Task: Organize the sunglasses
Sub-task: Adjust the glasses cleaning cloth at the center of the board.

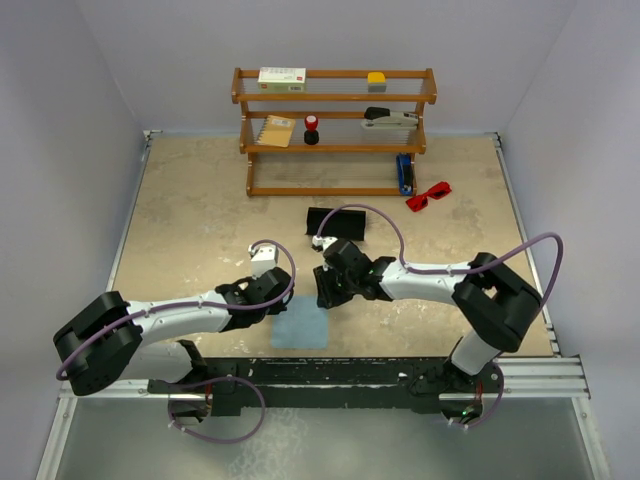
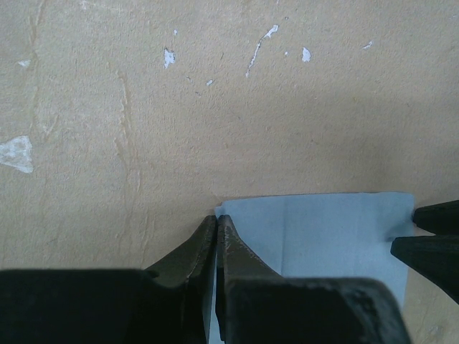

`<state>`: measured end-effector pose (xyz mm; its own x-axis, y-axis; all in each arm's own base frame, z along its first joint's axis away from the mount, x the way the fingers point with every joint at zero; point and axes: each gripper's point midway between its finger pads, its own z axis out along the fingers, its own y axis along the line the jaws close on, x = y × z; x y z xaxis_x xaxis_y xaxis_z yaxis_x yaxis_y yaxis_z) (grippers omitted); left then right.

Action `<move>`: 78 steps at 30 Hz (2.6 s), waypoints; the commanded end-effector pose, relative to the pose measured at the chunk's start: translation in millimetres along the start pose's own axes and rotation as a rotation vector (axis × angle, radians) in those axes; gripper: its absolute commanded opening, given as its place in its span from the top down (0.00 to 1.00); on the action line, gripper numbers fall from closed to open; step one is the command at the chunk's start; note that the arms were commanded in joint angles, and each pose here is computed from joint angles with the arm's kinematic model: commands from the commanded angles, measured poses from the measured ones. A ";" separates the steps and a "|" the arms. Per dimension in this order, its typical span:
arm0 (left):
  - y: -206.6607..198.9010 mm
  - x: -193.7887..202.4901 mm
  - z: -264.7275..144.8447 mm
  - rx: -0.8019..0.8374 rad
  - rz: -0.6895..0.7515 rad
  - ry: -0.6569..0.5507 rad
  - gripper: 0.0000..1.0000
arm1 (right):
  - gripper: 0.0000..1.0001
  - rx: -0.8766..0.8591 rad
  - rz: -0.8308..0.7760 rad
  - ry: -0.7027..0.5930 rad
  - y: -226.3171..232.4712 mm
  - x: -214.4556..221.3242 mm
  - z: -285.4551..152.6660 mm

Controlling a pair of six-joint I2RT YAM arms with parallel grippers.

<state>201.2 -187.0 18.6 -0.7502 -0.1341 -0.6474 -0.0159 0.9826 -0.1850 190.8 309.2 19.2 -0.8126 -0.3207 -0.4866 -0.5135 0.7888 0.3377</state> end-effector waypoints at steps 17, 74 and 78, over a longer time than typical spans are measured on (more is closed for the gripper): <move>-5.9 -8.3 -1.7 0.015 0.004 -0.024 1.00 | 0.89 0.025 -0.006 0.052 -2.6 10.7 6.4; -22.5 -37.8 -6.8 0.012 -0.033 -0.090 1.00 | 1.00 0.005 -0.110 -0.039 -2.9 -42.4 -20.2; -20.7 -33.6 -6.1 0.016 -0.034 -0.080 1.00 | 1.00 -0.004 -0.107 -0.035 -1.6 -40.0 -22.5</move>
<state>223.0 -200.0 43.3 -0.7031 -0.1480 -0.6956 -0.0244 0.9826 -0.1844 217.5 301.4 35.1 -0.7624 -0.4025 -0.5067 -0.5792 0.7737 0.2568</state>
